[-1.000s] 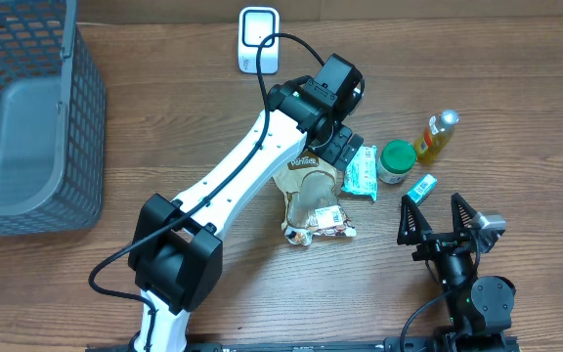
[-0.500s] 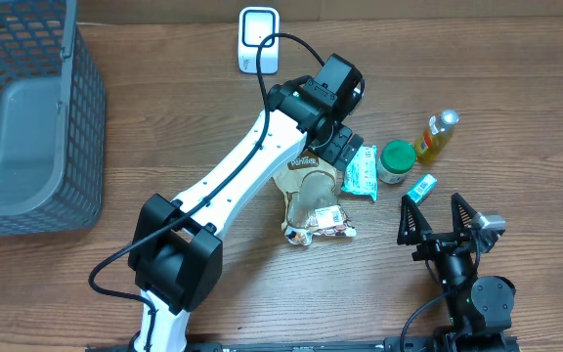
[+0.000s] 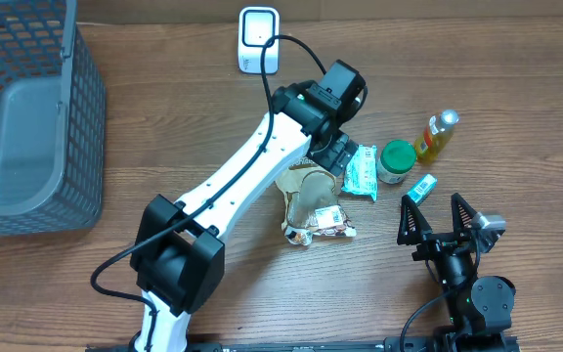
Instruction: Scan the item barcode
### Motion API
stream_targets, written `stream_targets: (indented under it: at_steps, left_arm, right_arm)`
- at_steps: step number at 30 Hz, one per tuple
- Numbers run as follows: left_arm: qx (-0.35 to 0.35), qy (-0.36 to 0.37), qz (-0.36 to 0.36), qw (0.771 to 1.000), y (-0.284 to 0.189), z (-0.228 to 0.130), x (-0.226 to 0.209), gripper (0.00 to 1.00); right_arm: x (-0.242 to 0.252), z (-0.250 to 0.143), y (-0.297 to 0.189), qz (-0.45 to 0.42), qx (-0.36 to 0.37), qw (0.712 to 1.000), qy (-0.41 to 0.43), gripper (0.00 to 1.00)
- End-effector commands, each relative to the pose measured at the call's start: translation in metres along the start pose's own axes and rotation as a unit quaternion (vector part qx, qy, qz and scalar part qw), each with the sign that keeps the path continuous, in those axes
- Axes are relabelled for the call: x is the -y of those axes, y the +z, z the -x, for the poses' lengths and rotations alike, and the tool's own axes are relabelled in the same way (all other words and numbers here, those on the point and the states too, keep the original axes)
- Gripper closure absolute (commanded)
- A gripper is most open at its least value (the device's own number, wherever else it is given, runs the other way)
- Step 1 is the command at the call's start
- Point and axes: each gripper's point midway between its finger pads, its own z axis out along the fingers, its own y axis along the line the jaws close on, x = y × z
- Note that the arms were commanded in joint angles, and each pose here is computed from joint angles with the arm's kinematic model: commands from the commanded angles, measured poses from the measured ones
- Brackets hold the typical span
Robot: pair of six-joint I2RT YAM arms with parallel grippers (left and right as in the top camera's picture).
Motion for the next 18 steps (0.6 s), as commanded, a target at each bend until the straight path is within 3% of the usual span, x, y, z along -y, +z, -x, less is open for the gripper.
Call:
stream_targets:
  at_steps: [1, 11, 18]
  left_arm:
    - [0.037, 0.004, 0.026, 0.999, -0.03, 0.01, -0.002, 0.01]
    - [0.092, 0.0, 0.026, 0.995, -0.105, 0.003, -0.01, 0.0]
    - [0.101, -0.029, 0.036, 0.994, -0.096, -0.032, -0.036, 0.0]
  right_arm:
    - [0.0, -0.003, 0.0, 0.002, -0.001, 1.0, 0.0, 0.0]
    - [0.0, -0.003, 0.0, 0.002, -0.001, 1.0, 0.0, 0.0]
    - [0.0, -0.003, 0.0, 0.002, -0.001, 1.0, 0.0, 0.0]
